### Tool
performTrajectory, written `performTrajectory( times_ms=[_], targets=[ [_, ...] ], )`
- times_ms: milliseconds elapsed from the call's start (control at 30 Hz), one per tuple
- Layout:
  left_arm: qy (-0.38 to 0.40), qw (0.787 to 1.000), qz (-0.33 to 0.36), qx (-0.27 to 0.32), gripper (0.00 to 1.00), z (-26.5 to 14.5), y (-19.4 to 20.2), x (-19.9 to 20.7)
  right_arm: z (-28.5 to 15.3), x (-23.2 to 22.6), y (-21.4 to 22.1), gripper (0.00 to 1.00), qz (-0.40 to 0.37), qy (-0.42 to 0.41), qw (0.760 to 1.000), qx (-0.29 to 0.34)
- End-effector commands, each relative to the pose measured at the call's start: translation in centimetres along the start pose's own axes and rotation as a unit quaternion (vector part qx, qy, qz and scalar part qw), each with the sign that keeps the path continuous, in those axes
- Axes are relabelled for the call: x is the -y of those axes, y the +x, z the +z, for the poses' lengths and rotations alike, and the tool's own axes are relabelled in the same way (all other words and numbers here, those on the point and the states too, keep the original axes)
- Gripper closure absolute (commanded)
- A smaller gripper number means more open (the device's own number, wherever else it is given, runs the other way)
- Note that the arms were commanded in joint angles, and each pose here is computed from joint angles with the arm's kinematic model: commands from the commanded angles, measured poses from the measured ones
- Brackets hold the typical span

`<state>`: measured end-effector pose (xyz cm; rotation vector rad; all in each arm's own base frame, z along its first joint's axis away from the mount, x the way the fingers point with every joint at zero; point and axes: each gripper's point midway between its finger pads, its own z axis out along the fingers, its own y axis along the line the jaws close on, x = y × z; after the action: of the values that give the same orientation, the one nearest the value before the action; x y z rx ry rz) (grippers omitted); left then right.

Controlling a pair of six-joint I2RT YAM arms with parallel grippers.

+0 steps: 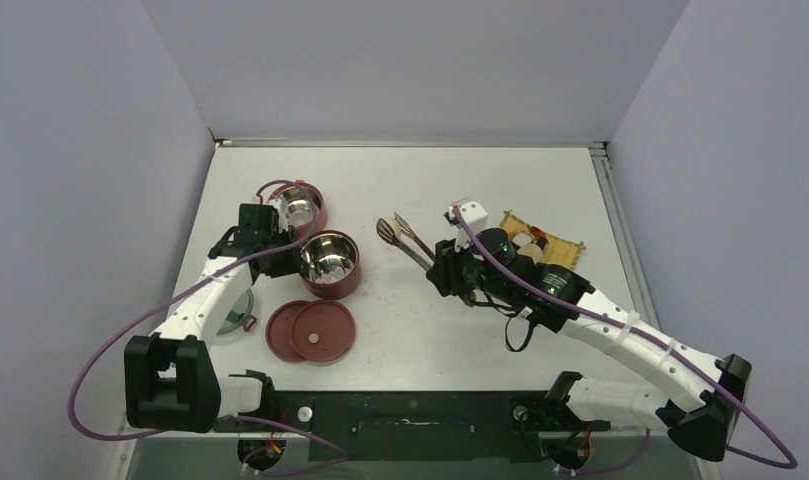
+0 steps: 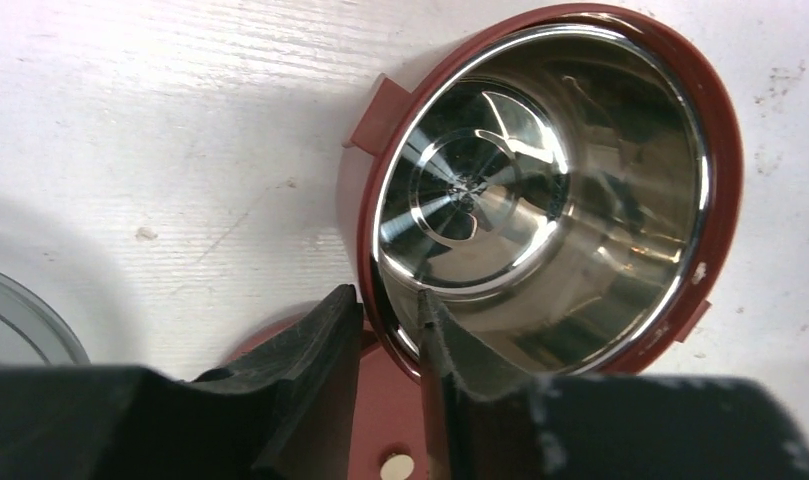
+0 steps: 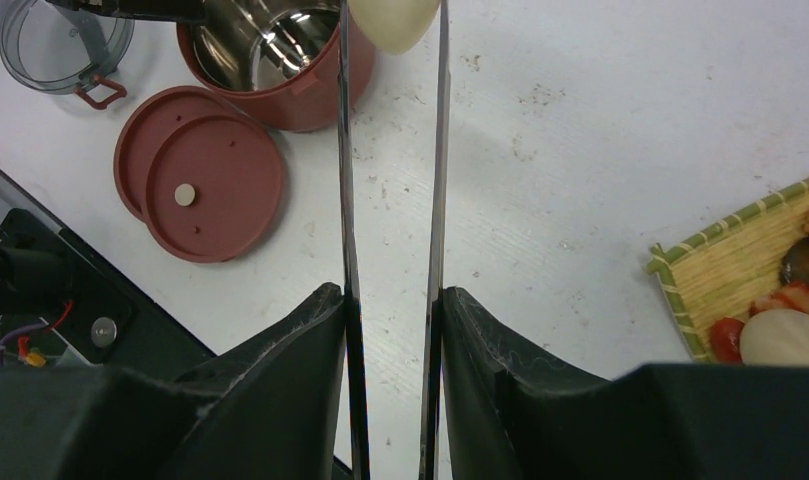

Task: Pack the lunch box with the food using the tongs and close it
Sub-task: Move the packing box to the center of the board.

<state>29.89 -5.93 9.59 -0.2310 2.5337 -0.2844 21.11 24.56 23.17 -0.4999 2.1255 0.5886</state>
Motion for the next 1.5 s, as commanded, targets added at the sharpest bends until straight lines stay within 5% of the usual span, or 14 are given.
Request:
performTrajectory(
  times_ms=[0, 200, 433, 733, 1133, 1467],
  targets=[
    [0.036, 0.998, 0.004, 0.044, 0.69, -1.3, -2.8, 1.9, 1.6, -2.5, -2.9, 0.91, 0.005, -0.030, 0.998, 0.057],
    [-0.002, 0.994, 0.004, 0.113, 0.44, -3.8, -4.5, 0.4, 4.3, -5.0, -3.3, 0.91, -0.025, -0.051, 0.997, 0.045],
    [-0.033, 0.978, -0.016, 0.204, 0.31, -7.4, -6.4, -1.7, 7.4, -6.9, -2.6, 0.91, -0.058, -0.058, 0.996, 0.022],
    [-0.021, 0.973, -0.026, 0.227, 0.26, -8.4, -6.8, -1.8, 10.3, -8.2, -1.5, 0.86, -0.084, -0.056, 0.995, -0.004],
    [-0.008, 0.975, -0.025, 0.222, 0.23, -8.3, -6.8, -1.4, 11.2, -8.9, -1.5, 0.55, -0.099, -0.049, 0.994, -0.013],
    [-0.001, 0.974, -0.024, 0.226, 0.23, -8.6, -6.9, -1.1, 10.0, -9.0, -2.7, 0.54, -0.102, -0.038, 0.994, -0.001]
  ],
)
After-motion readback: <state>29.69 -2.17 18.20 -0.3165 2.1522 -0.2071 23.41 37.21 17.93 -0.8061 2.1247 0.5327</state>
